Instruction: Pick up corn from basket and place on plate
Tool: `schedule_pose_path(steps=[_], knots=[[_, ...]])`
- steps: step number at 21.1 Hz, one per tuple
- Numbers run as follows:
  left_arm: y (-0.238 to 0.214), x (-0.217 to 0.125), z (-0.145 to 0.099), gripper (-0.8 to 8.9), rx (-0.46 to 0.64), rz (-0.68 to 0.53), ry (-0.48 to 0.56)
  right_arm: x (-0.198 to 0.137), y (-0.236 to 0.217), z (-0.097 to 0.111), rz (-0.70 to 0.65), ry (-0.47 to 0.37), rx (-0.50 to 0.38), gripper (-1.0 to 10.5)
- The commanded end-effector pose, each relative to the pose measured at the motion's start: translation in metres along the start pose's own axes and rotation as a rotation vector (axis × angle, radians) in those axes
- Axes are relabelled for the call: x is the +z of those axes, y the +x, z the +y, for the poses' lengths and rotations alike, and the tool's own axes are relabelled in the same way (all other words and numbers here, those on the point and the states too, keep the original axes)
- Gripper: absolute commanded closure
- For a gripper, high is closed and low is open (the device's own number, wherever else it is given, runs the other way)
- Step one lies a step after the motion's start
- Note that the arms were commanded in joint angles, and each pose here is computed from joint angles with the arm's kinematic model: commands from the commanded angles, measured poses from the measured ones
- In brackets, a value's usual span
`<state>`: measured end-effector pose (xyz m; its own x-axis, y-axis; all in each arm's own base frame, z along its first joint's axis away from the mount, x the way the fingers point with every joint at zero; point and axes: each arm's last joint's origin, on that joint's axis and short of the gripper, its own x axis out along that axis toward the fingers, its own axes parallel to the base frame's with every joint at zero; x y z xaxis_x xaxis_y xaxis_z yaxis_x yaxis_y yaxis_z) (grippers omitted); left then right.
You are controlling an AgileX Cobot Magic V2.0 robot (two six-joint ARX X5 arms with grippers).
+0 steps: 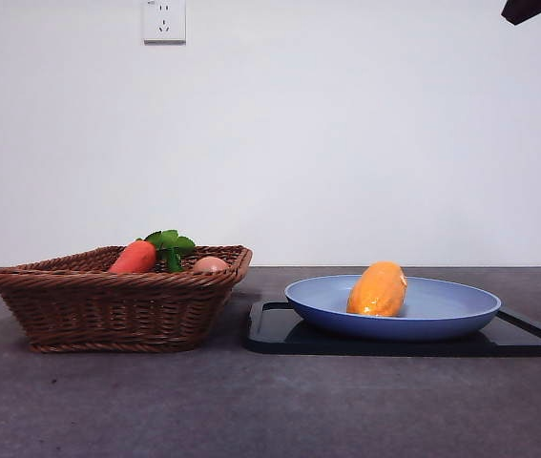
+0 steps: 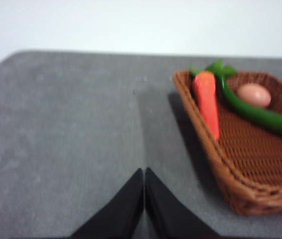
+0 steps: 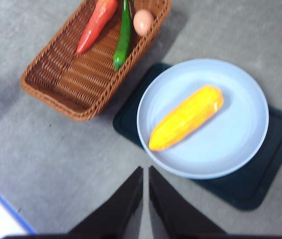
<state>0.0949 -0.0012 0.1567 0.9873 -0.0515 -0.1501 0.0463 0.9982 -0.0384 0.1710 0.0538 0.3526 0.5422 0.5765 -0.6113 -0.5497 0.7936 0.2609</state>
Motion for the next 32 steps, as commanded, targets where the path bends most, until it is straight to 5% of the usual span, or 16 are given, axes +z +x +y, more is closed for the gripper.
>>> schedule_pose_path(steps=[1, 19, 24, 32], knots=[[0.003, -0.010, 0.001, 8.08, 0.003, 0.033, -0.011, 0.007, -0.001, 0.001, -0.036, -0.026, 0.002, 9.4], [0.003, -0.010, 0.001, 8.08, 0.003, 0.031, -0.012, 0.018, -0.003, 0.001, -0.147, -0.101, -0.009, 9.4], [0.003, -0.010, 0.001, 8.08, 0.002, 0.031, -0.012, 0.002, -0.029, -0.007, -0.297, -0.182, -0.203, 9.4], [0.003, -0.010, 0.001, 8.08, 0.002, 0.031, -0.012, -0.107, -0.005, -0.030, -0.618, -0.190, -0.452, 9.4]])
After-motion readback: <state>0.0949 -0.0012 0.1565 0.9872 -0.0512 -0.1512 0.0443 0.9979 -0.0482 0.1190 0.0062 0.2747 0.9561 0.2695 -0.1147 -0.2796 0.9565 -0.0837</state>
